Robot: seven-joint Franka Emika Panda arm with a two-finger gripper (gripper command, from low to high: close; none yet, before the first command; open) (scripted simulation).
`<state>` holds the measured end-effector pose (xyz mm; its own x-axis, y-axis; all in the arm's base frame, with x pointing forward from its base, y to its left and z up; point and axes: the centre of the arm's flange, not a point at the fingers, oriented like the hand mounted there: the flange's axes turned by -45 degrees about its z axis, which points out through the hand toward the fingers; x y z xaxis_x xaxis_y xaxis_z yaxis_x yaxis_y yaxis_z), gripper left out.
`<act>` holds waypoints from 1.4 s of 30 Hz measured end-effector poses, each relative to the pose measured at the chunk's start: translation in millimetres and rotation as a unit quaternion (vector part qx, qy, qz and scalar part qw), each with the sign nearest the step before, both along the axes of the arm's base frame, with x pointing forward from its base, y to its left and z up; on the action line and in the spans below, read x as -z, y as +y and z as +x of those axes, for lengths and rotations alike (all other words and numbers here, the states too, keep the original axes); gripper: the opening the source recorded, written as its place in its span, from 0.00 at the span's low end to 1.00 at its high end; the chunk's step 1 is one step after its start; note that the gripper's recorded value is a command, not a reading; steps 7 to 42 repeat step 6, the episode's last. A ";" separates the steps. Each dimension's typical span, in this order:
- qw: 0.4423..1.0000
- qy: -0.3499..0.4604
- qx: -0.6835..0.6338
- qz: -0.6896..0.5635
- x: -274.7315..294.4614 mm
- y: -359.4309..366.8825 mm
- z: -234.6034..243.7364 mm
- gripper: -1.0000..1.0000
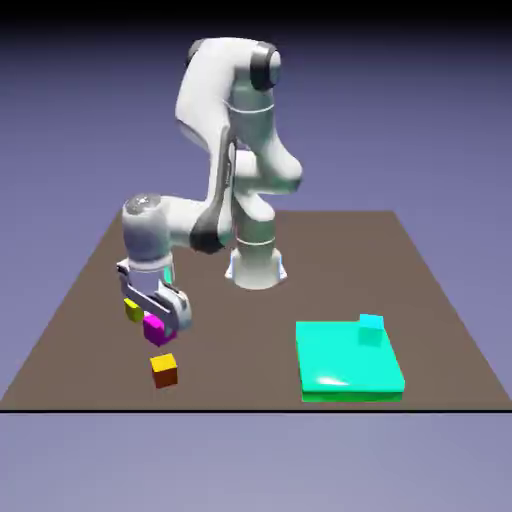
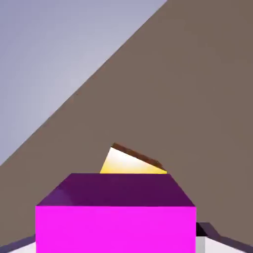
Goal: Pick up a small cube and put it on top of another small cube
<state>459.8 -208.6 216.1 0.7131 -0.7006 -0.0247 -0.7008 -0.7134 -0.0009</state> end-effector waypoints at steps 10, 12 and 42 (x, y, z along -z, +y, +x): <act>1.000 0.000 0.000 0.000 25.3 0.4 -0.8 1.00; 1.000 0.000 0.000 0.000 25.3 0.4 -0.8 1.00; 1.000 0.000 0.000 0.000 25.3 0.4 -0.8 1.00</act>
